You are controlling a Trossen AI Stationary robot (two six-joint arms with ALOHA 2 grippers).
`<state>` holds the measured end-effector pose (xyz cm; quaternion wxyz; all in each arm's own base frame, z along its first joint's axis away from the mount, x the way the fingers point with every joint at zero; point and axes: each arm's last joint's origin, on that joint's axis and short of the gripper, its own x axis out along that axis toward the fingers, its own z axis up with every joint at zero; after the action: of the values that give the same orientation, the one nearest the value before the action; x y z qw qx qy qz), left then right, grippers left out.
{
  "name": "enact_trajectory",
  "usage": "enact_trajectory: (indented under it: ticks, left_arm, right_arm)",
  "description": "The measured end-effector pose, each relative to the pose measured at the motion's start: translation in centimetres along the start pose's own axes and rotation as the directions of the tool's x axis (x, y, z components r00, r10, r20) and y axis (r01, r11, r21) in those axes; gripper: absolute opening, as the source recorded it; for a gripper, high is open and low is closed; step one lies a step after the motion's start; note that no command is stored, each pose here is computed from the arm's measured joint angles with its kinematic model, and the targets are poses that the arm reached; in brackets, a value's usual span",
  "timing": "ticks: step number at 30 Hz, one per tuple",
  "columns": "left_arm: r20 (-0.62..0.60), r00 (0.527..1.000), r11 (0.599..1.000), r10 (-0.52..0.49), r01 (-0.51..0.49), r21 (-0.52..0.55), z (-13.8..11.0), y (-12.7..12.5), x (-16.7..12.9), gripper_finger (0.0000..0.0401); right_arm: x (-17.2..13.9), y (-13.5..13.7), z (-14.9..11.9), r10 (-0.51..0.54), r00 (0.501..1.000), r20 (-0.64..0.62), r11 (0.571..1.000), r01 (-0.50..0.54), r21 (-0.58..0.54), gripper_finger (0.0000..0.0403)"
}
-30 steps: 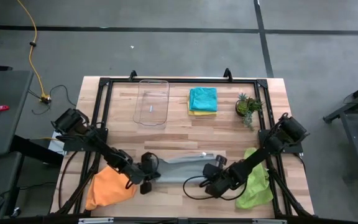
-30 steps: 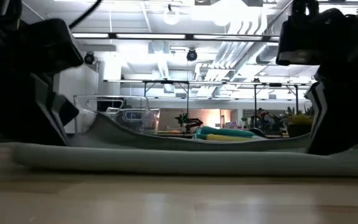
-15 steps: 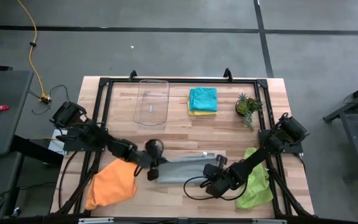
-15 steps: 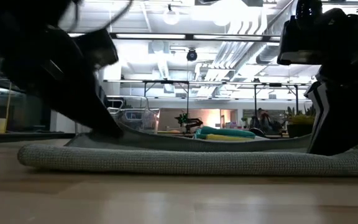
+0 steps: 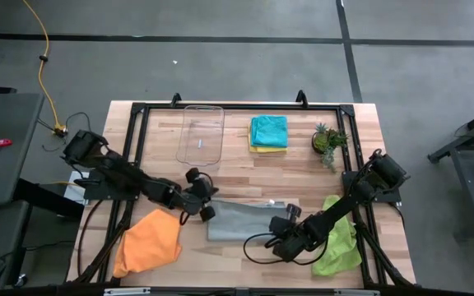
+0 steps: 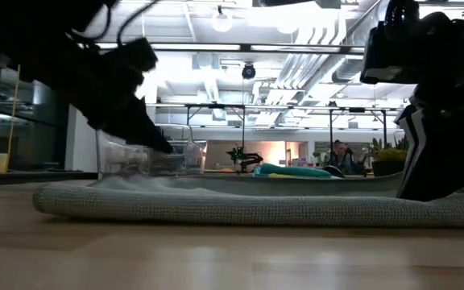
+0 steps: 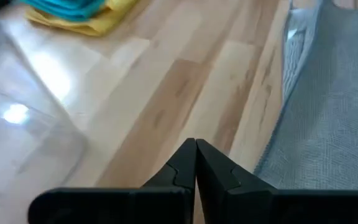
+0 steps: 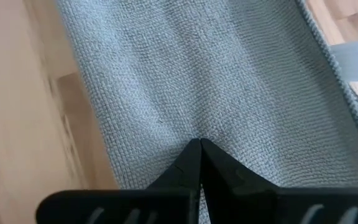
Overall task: Fold microfiber towels
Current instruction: Fold the gray microfiber cloth
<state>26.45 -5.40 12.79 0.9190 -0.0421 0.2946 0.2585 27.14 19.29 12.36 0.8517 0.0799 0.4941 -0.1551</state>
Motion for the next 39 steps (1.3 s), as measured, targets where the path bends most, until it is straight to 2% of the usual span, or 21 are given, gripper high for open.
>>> enact_trajectory:
  ticks: [4, 8, 11, 15, 17, 23, 28, 32, 39]
  left_arm:
    - [0.056, 0.997, 0.997, -0.061, 0.059, 0.043, 0.8, -0.8, -2.1, 0.0000]
    - [0.108, 0.984, 0.985, -0.141, 0.129, 0.113, 1.0, -1.9, -4.3, 0.0000]
    - [0.143, 0.977, 0.983, -0.160, 0.145, 0.115, 0.3, -2.3, -5.1, 0.0000]
    - [0.128, 0.973, 0.979, -0.194, 0.183, 0.090, -1.7, -2.1, -5.0, 0.0000]
    - [0.102, 0.970, 0.973, -0.222, 0.214, 0.083, -2.8, -1.9, -5.0, 0.0000]
    - [0.030, 0.970, 0.971, -0.240, 0.240, 0.002, -4.2, -1.4, -5.3, 0.0000]
    - [-0.167, 0.916, 0.931, -0.364, 0.351, -0.105, -4.6, -1.7, -5.6, 0.0000]
    - [-0.234, 0.901, 0.929, -0.366, 0.340, -0.145, -5.6, -1.9, -5.0, 0.0000]
    - [-0.214, 0.907, 0.928, -0.364, 0.332, -0.171, -6.1, -2.4, -3.5, 0.0000]
  right_arm:
    - [-0.9, -0.6, 0.1, -0.058, 0.998, 0.030, 0.998, 0.059, -0.031, 0.0000]
    - [-3.6, -2.0, 0.6, -0.150, 0.981, 0.120, 0.989, 0.149, 0.014, 0.0000]
    - [-5.6, -2.9, 0.5, -0.211, 0.962, 0.172, 0.977, 0.205, 0.049, 0.0000]
    - [-6.7, -3.7, -0.3, -0.266, 0.953, 0.146, 0.962, 0.255, 0.096, 0.0000]
    - [-6.8, -3.4, -0.7, -0.254, 0.956, 0.144, 0.964, 0.239, 0.116, 0.0000]
    - [-4.6, -3.3, -3.6, -0.115, 0.987, 0.107, 0.981, 0.096, 0.171, 0.0000]
    - [-2.9, -4.2, -5.1, -0.063, 0.992, 0.111, 0.970, 0.034, 0.243, 0.0000]
    - [-2.5, -4.1, -4.5, -0.026, 0.990, 0.141, 0.968, -0.010, 0.250, 0.0000]
    - [-2.9, -2.4, -0.8, 0.105, 0.956, 0.274, 0.978, -0.150, 0.148, 0.0000]
